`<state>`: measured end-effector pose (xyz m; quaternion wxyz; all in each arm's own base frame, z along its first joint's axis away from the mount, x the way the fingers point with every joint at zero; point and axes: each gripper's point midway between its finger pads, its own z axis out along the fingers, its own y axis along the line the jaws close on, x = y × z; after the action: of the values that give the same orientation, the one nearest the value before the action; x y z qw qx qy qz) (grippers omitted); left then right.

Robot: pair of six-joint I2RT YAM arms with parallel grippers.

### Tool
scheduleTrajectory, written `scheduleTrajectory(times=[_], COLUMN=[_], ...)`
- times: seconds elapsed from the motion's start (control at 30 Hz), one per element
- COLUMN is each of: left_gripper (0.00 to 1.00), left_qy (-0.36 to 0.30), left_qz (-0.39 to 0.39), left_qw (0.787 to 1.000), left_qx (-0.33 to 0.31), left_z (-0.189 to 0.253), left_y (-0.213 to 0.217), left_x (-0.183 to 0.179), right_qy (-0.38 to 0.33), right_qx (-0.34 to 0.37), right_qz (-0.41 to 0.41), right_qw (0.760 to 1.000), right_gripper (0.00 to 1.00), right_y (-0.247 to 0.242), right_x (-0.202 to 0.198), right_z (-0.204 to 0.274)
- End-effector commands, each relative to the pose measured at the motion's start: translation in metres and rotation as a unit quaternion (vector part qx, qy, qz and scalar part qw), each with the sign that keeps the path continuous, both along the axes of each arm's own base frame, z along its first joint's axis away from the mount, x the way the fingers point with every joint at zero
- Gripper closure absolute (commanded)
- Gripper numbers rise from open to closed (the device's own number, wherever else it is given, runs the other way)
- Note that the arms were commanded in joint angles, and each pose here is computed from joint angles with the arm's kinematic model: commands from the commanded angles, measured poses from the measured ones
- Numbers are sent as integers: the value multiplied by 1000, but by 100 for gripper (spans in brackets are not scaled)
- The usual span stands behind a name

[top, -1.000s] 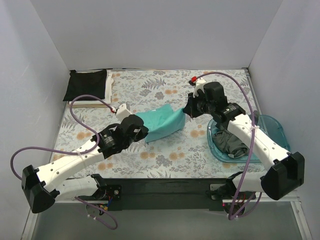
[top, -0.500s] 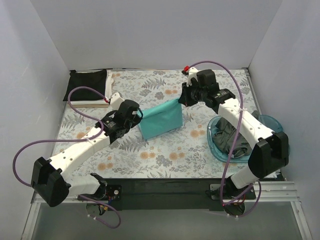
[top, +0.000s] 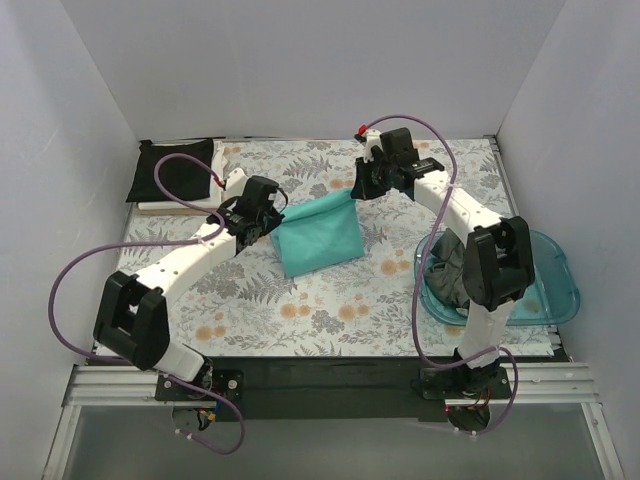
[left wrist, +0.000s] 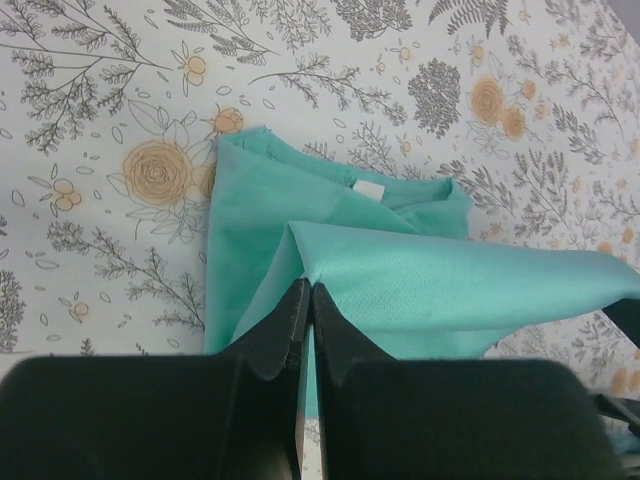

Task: Fold and stack the t-shirts
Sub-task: Fold the tshirt

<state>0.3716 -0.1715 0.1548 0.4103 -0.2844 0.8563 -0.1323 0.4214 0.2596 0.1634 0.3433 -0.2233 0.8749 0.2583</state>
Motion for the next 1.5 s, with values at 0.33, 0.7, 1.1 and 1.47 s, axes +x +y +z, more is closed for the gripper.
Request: scheduleTrajectory(times=[0.33,0.7,1.1,1.47], left_gripper=[100,100,17,13], left_qy=[39,88,55,59], left_qz=[16,32,14,-56], left_qw=[999,996,998,994], left_qx=[0,4,-24,-73], left_z=[-35,-79,-36,-39], left_y=[18,26,26,1], left_x=[49,63,55,-6], right_qy=[6,37,24,30], right_qx=[29,34,70,89], right_qz=[10,6,23,15], right_qw=[1000,999,997,995], right_gripper=[99,99,2,2], right_y=[16,25,29,3], right_x=[55,80,66,-26], right_z=[-20,-64,-18,-3])
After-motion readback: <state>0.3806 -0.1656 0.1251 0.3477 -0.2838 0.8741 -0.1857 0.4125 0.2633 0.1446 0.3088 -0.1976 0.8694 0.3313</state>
